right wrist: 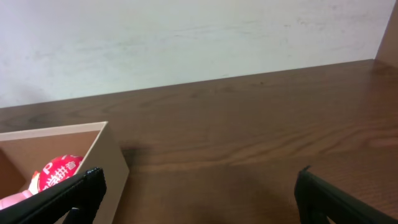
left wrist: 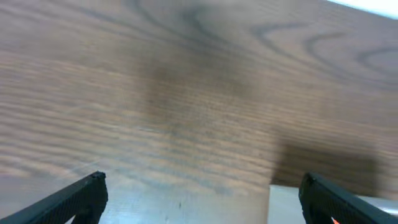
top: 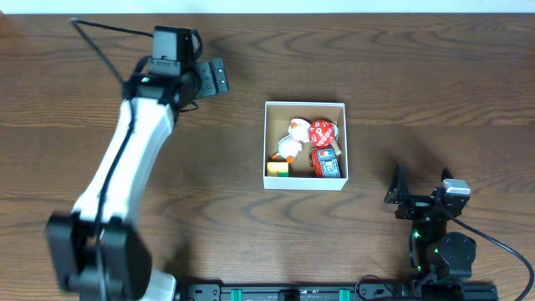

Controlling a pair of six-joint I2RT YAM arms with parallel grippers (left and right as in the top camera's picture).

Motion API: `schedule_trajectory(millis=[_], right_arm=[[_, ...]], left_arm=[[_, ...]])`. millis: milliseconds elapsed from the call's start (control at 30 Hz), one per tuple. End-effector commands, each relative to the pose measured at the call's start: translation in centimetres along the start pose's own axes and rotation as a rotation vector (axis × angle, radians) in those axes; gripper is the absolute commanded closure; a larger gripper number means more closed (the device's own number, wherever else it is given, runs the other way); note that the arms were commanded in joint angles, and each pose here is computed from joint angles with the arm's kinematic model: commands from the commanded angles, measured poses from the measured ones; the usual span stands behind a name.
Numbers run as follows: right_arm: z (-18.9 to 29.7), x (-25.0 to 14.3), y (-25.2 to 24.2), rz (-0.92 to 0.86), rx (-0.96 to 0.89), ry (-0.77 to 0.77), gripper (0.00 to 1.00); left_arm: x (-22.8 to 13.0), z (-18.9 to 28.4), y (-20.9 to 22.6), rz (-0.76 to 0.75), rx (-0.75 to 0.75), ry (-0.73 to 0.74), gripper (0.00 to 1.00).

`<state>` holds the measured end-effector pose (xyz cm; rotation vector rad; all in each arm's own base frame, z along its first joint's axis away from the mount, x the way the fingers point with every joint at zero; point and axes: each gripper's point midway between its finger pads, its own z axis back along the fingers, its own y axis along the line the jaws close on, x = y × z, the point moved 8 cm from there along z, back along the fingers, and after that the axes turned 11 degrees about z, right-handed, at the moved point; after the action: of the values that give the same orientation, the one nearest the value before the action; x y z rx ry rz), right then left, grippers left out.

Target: Pack container

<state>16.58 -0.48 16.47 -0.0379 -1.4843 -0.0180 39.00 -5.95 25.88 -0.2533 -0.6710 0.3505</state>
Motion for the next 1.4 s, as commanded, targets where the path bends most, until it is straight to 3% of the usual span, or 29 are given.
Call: schedule_trajectory(millis=[0, 167, 333, 567, 667, 833, 1133, 1367], right_arm=[[0.0, -0.1, -0.2, 0.007, -0.006, -0.003, 0.01], [0.0, -0.1, -0.2, 0.008, -0.006, -0.003, 0.01], [0.0, -0.1, -0.2, 0.007, -0.006, -0.003, 0.01], [0.0, -0.1, -0.2, 0.008, -0.007, -0.004, 0.01], [0.0, -0.1, -0.2, 0.008, -0.007, -0.004, 0.01], [0.0, -0.1, -0.2, 0.008, -0.006, -0.003, 0.01], [0.0, -0.1, -0.2, 0.007, -0.006, -0.003, 0.01], [0.0, -0.1, -0.2, 0.008, -0.006, -0.003, 0.01]], left_arm=[[1.5, 8.2, -0.7, -0.004, -0.064, -0.172, 0.02], [-0.3, 19.3, 0.1, -0.004, -0.156, -0.339, 0.02], [-5.0, 29.4, 2.6, -0.004, -0.25, -0.508, 0.02], [-13.6, 36.3, 7.3, -0.005, -0.35, -0.683, 0.02], [-15.9, 35.4, 8.7, -0.004, -0.358, -0.697, 0.02], [-17.8, 29.6, 10.0, 0.005, -0.299, -0.626, 0.02], [-16.9, 18.4, 10.6, 0.028, -0.283, -0.688, 0.02], [-17.4, 12.4, 11.4, 0.007, -0.31, -0.771, 0.02]])
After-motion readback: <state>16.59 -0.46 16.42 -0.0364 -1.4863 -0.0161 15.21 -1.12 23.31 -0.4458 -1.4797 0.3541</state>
